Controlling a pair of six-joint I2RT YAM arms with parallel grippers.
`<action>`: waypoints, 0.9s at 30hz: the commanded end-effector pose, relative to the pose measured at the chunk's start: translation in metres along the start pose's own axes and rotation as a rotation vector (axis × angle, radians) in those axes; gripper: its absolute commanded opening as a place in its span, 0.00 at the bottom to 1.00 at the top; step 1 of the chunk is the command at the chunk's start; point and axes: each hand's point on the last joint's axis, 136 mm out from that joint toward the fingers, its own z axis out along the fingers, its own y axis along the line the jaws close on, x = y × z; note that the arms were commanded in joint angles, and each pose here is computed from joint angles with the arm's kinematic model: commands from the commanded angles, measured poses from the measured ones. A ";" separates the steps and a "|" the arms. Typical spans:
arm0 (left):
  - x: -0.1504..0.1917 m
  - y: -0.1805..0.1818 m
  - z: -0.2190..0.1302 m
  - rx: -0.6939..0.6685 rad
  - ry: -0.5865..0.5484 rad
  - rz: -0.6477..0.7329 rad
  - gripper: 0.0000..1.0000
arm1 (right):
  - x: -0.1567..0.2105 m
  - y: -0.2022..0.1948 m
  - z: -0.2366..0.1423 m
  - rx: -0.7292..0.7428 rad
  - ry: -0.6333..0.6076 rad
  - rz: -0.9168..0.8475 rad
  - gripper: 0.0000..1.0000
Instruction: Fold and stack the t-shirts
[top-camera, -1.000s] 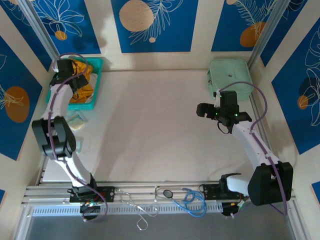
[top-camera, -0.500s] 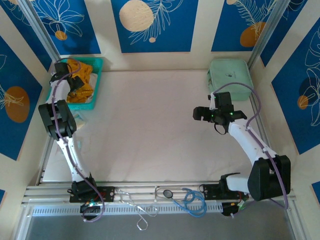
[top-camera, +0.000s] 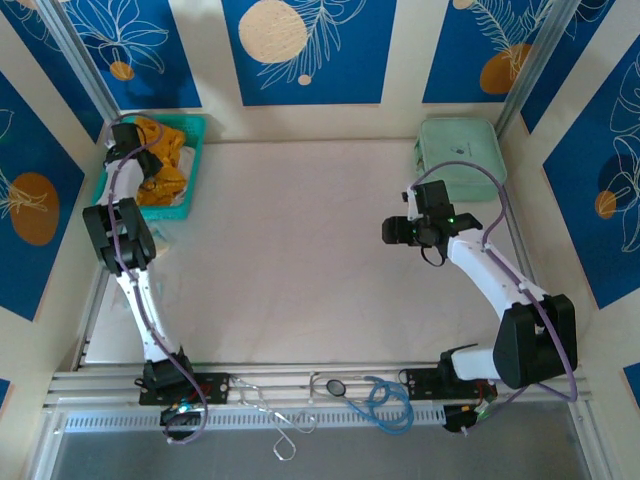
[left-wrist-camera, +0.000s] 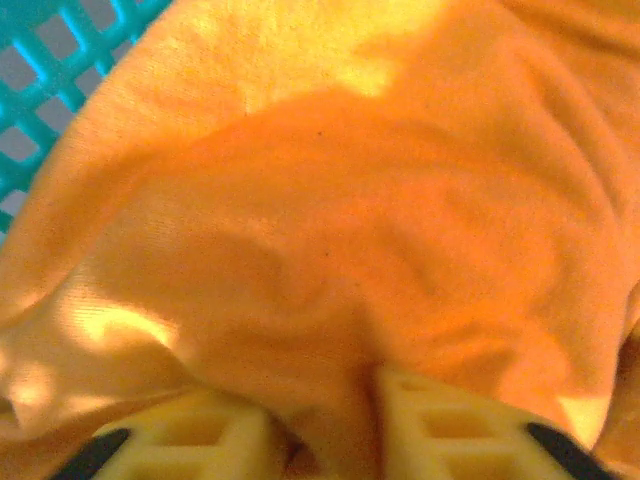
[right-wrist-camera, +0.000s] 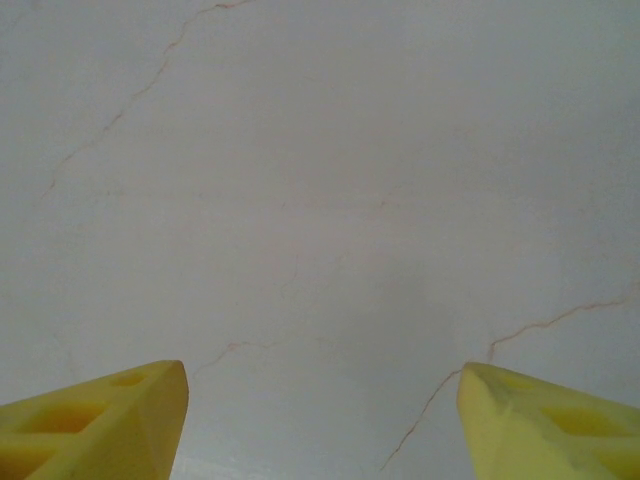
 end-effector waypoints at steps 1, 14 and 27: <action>0.002 -0.010 0.002 0.071 0.030 -0.021 0.10 | -0.006 0.004 -0.017 0.002 -0.030 -0.010 0.71; -0.011 -0.076 -0.124 0.284 -0.100 -0.032 0.00 | -0.019 0.011 -0.096 -0.058 -0.243 0.025 0.70; 0.046 -0.152 -0.308 0.513 -0.117 0.193 0.00 | -0.007 0.001 -0.144 -0.061 -0.355 0.071 0.71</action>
